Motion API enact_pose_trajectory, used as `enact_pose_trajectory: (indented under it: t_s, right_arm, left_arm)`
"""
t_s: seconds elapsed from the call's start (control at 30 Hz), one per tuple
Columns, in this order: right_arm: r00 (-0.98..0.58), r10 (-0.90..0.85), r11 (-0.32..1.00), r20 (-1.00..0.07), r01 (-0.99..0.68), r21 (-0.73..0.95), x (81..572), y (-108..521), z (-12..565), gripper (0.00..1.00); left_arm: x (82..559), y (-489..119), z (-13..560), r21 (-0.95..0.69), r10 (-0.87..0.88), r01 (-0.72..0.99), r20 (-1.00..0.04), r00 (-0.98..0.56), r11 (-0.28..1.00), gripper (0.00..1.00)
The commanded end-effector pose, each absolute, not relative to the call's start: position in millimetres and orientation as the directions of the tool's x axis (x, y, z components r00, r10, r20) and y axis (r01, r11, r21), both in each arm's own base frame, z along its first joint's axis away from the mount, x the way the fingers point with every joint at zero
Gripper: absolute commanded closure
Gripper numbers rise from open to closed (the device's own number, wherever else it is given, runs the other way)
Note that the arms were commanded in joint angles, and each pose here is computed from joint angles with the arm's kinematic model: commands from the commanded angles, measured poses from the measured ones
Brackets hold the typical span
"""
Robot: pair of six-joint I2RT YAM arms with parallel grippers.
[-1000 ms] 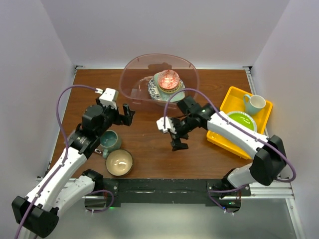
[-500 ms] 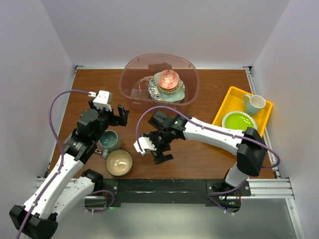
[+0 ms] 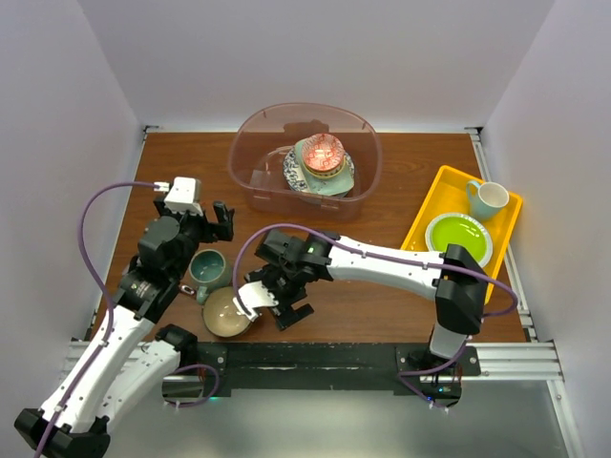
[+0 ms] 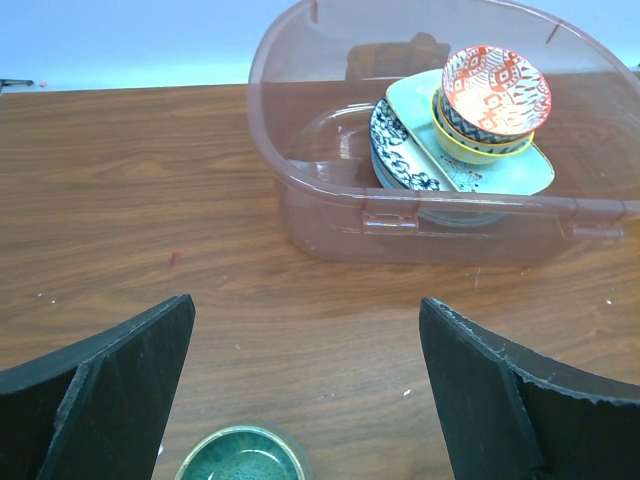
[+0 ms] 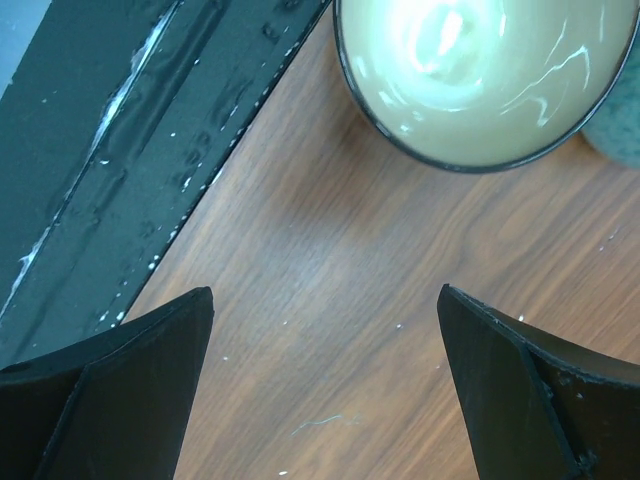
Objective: Place the mixed dishes into the plastic bin
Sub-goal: Pick up the bowl from the center of the board.
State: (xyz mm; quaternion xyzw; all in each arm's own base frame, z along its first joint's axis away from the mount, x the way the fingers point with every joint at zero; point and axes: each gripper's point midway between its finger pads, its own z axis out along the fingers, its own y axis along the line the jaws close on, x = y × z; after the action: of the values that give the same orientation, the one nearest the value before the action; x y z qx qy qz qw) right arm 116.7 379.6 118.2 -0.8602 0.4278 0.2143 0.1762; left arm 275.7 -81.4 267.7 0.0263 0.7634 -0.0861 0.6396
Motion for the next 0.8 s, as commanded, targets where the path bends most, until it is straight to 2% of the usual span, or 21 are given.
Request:
enact_pose_trajectory:
  t_s: [0.0, 0.77]
  right_arm:
    - [0.572, -0.648, -0.571, -0.503, -0.802, -0.176, 120, 393, 131, 0.02]
    - [0.589, -0.656, -0.573, -0.473, -0.796, -0.196, 109, 413, 127, 0.02]
  left_arm:
    - [278, -72, 270, -0.074, -0.056, 0.113, -0.986, -0.154, 0.991, 0.0]
    - [279, -74, 267, -0.078, -0.06, 0.116, -0.986, -0.157, 0.99, 0.0]
